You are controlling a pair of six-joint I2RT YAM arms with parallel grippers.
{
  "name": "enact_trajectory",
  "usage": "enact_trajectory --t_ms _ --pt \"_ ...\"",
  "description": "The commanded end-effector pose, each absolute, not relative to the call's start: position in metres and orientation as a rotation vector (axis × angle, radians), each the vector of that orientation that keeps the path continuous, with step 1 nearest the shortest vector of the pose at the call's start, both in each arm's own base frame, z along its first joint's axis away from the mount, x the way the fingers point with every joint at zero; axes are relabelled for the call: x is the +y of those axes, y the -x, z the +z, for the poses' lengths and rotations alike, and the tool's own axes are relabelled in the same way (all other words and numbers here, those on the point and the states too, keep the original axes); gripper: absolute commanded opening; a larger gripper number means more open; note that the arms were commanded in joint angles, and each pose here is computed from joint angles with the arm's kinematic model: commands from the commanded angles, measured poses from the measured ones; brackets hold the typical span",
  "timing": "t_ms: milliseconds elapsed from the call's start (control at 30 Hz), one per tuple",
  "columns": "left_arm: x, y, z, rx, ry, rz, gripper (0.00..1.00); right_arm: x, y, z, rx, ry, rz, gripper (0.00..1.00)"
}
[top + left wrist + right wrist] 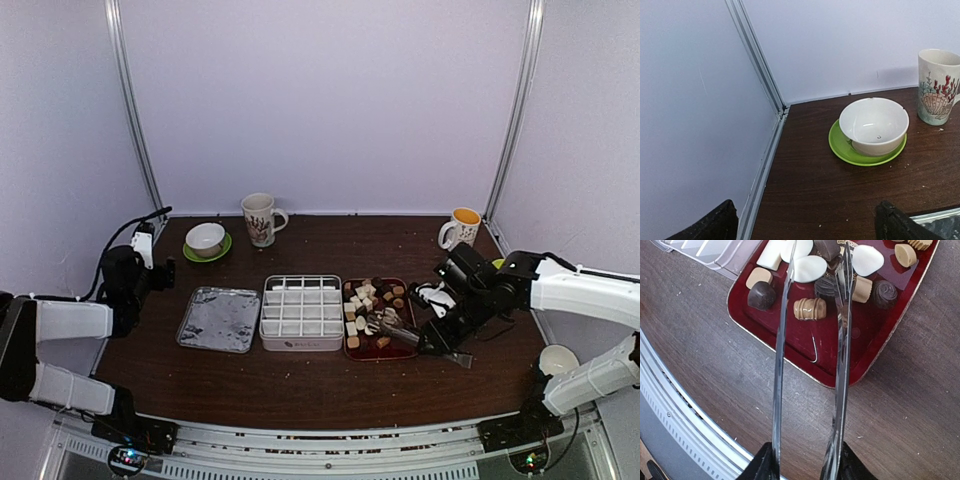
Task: Pack the chocolate
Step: Pick up the clamp from the plate, then pick up the fake chocolate from the plate.
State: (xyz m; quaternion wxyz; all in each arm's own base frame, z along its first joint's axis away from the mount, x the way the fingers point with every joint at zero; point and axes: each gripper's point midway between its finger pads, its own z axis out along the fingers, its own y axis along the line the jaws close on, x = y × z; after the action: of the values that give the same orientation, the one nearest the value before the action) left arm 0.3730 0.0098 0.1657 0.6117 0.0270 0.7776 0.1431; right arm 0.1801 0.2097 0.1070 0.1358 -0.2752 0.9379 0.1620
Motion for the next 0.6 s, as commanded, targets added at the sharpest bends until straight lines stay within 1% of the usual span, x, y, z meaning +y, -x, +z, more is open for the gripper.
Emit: enact_trajectory --t_ms 0,167,333,400,567 --pt "0.005 -0.385 0.180 1.707 -0.094 0.296 0.98 0.221 -0.186 0.115 2.688 0.813 0.503 0.40" --pt "0.003 -0.390 0.179 1.712 -0.139 0.302 0.98 0.228 -0.193 0.112 2.695 0.810 0.500 0.37" --pt "0.011 -0.390 0.177 1.656 -0.117 0.306 0.98 0.228 -0.200 0.113 2.698 0.799 0.468 0.37" --pt "0.013 -0.391 0.175 1.674 -0.105 0.301 0.98 0.228 -0.202 0.113 2.703 0.792 0.448 0.38" --pt "0.020 -0.398 0.171 1.711 -0.085 0.294 0.98 0.230 -0.210 0.118 2.683 0.752 0.442 0.37"
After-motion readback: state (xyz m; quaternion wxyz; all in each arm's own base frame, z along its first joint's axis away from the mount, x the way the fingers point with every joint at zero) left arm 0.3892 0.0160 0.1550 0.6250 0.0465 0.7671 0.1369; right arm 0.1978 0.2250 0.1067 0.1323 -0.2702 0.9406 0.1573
